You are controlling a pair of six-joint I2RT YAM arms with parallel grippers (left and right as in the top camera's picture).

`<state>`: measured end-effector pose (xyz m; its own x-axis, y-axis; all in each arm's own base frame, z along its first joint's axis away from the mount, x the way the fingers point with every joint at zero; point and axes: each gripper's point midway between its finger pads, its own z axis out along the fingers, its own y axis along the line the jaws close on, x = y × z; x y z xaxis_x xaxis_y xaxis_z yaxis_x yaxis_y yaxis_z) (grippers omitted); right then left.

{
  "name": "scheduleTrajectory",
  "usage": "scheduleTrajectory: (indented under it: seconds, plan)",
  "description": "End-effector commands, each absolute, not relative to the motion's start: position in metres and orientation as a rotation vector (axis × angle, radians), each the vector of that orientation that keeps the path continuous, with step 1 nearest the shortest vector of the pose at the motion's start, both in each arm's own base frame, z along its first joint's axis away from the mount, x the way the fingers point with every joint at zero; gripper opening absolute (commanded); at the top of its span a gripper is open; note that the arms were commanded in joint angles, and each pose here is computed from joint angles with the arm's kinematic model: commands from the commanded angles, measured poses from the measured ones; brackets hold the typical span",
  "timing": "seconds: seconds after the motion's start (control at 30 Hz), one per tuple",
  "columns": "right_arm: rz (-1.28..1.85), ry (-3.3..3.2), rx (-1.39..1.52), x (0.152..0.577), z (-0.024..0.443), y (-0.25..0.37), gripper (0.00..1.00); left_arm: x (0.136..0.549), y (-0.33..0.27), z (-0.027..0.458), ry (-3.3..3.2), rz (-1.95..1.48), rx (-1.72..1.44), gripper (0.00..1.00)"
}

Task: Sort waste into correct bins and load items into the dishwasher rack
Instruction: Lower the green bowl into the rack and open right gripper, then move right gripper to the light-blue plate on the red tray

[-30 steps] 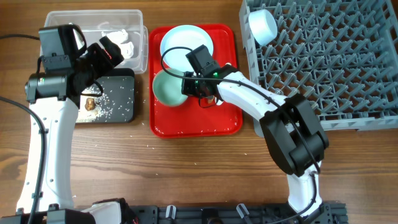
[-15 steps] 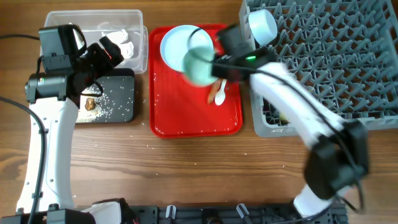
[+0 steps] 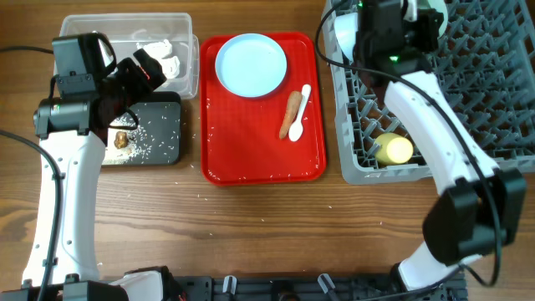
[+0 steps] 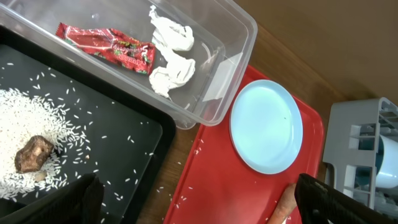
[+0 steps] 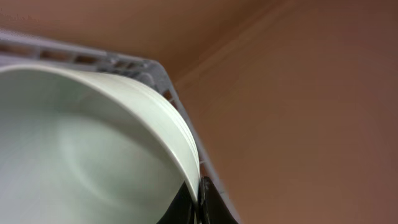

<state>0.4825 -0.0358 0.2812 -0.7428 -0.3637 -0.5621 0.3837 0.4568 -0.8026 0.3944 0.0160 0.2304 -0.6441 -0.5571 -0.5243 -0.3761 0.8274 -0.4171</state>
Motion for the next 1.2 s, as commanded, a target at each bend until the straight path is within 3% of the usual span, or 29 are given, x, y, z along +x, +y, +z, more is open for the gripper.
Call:
scheduleTrajectory:
  seconds: [0.0, 0.37, 0.8, 0.93, 0.97, 1.0, 1.03, 1.17]
  plan:
    - [-1.686, 2.082, -0.424, 0.49, 0.254, -0.026, 0.04, 0.394, 0.019, 0.234, 2.334, -0.335, -0.662, 1.0]
    - [-1.726, 2.086, -0.763, 0.496, 0.185, 0.029, 0.04, 0.394, 0.019, 0.234, 2.334, -0.335, -0.662, 1.0]
    - [-1.825, 2.064, -0.91, 0.47, 0.175, 0.052, 0.05, 0.394, 0.019, 0.234, 2.334, -0.335, -0.662, 1.0]
    - [-1.823, 2.043, -0.95, 0.469, 0.175, 0.063, 0.35, 0.394, 0.019, 0.234, 2.334, -0.335, -0.662, 1.0]
    - [-1.832, 2.037, -0.978, 0.468, 0.175, 0.065, 0.52, 0.394, 0.019, 0.234, 2.334, -0.335, -0.662, 0.99]
    - [-1.841, 2.028, -1.014, 0.468, 0.175, 0.068, 0.93, 0.394, 0.019, 0.234, 2.334, -0.335, -0.662, 1.0]
    - [-1.836, 2.017, -1.016, 0.469, 0.176, 0.072, 1.0, 0.394, 0.019, 0.234, 2.334, -0.335, -0.662, 1.0]
    - [-1.733, 1.976, -0.913, 0.479, 0.184, 0.093, 1.0, 0.394, 0.019, 0.234, 2.334, -0.335, -0.662, 1.0]
